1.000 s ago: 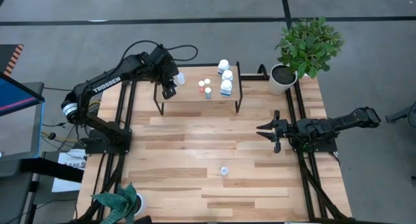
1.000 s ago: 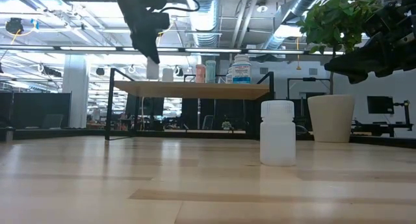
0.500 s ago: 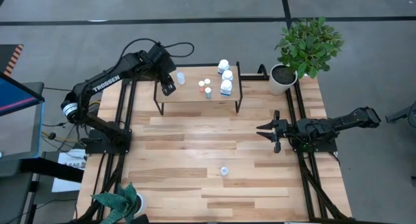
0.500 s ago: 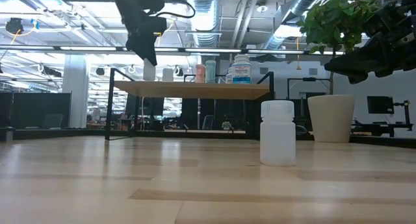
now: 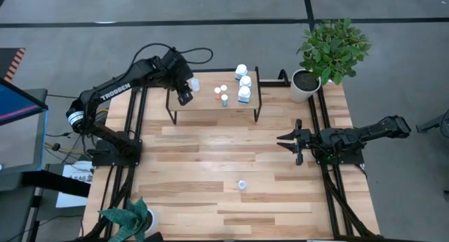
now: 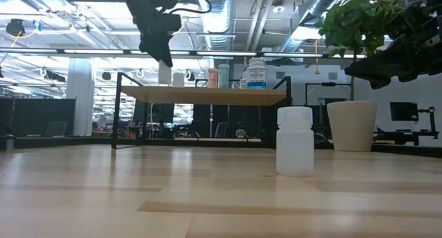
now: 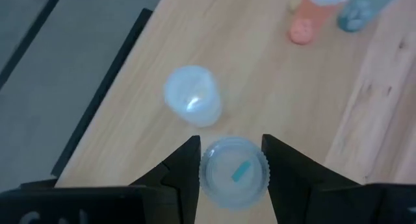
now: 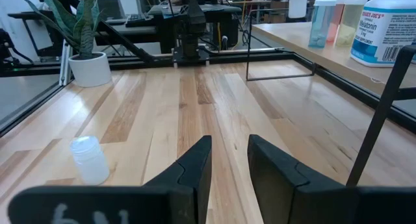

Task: Pick and place medicine bottles onto shelf by color
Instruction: Put the left transparent pill bottle on the shelf, then put the transparent pill bottle on the shelf

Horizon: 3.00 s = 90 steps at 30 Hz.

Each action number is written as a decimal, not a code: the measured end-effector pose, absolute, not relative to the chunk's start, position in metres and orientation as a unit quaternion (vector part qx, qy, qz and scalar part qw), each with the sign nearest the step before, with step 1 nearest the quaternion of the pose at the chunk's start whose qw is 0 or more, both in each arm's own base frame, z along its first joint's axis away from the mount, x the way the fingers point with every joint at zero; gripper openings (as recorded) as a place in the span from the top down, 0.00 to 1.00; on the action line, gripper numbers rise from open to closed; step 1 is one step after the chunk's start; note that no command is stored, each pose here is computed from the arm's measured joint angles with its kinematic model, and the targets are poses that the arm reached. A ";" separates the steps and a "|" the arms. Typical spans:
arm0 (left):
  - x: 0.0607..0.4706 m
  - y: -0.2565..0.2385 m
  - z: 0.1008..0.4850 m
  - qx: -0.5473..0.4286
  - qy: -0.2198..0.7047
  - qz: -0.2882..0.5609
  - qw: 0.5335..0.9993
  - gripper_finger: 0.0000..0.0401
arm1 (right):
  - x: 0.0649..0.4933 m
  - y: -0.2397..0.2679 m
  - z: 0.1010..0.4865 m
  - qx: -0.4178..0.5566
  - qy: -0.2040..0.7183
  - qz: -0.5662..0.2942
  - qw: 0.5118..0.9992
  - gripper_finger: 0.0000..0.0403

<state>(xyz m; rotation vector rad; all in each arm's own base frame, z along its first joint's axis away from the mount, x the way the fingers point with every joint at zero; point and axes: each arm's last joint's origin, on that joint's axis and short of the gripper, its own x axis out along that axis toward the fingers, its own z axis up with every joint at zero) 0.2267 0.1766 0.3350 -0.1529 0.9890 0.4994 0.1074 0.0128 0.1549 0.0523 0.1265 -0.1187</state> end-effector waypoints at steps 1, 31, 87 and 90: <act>0.227 0.176 0.335 -0.073 0.469 0.236 0.848 0.69 | 0.107 0.013 0.155 0.026 0.063 -0.059 0.996 0.70; 0.230 0.173 0.336 -0.081 0.461 0.228 0.854 0.51 | 0.107 0.013 0.155 0.026 0.063 -0.059 0.996 0.70; 0.427 -0.118 0.198 0.047 0.389 -0.150 0.908 0.22 | 0.107 0.013 0.155 0.026 0.063 -0.059 0.996 0.70; 0.431 -0.119 0.182 0.045 0.403 -0.149 0.902 0.22 | 0.107 0.013 0.155 0.026 0.063 -0.059 0.996 0.70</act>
